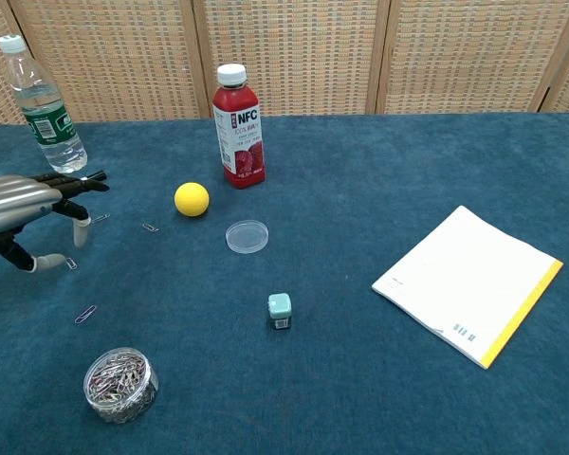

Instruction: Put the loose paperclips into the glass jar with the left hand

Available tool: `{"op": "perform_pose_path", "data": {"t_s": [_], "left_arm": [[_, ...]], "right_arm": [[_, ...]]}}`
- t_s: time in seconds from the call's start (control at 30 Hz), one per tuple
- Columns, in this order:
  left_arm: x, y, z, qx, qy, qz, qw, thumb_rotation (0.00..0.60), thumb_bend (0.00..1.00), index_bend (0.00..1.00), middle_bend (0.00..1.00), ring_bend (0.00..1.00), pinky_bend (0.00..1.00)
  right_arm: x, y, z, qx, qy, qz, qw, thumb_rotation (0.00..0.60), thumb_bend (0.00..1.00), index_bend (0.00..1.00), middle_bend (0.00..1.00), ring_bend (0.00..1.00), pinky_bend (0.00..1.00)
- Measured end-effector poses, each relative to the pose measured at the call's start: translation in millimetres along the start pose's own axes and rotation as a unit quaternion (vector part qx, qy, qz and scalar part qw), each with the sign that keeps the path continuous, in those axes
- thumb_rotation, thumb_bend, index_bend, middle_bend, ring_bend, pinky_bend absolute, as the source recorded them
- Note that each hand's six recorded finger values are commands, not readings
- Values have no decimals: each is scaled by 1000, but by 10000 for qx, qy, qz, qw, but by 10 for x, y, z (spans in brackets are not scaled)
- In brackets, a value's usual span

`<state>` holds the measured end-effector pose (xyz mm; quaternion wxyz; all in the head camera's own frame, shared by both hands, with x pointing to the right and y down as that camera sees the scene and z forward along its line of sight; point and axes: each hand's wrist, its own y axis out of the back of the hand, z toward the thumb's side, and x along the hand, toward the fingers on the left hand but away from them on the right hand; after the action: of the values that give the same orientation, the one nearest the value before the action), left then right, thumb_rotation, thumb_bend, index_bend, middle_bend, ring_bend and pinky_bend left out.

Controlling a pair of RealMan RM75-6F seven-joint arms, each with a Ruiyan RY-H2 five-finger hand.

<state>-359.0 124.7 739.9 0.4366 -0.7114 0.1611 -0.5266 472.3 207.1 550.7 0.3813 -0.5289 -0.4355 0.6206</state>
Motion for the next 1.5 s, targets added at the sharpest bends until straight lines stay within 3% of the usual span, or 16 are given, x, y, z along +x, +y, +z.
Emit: {"op": "perform_pose_path", "data": {"t_s": [0.9,1.5], "left_arm": [[83,-214,36,-114,121,-190,9997,600,377,493,0,0,0],[71,-243,-4,-128,216,-221,9994,600,380,587,0,0,0]], "right_arm": [[-13,-23,-16,-22,-23,53,10000,600,0,0,0,0,0],[-15,-31,-11,-54,-13,75,10000,600,0,0,0,0,0]]}}
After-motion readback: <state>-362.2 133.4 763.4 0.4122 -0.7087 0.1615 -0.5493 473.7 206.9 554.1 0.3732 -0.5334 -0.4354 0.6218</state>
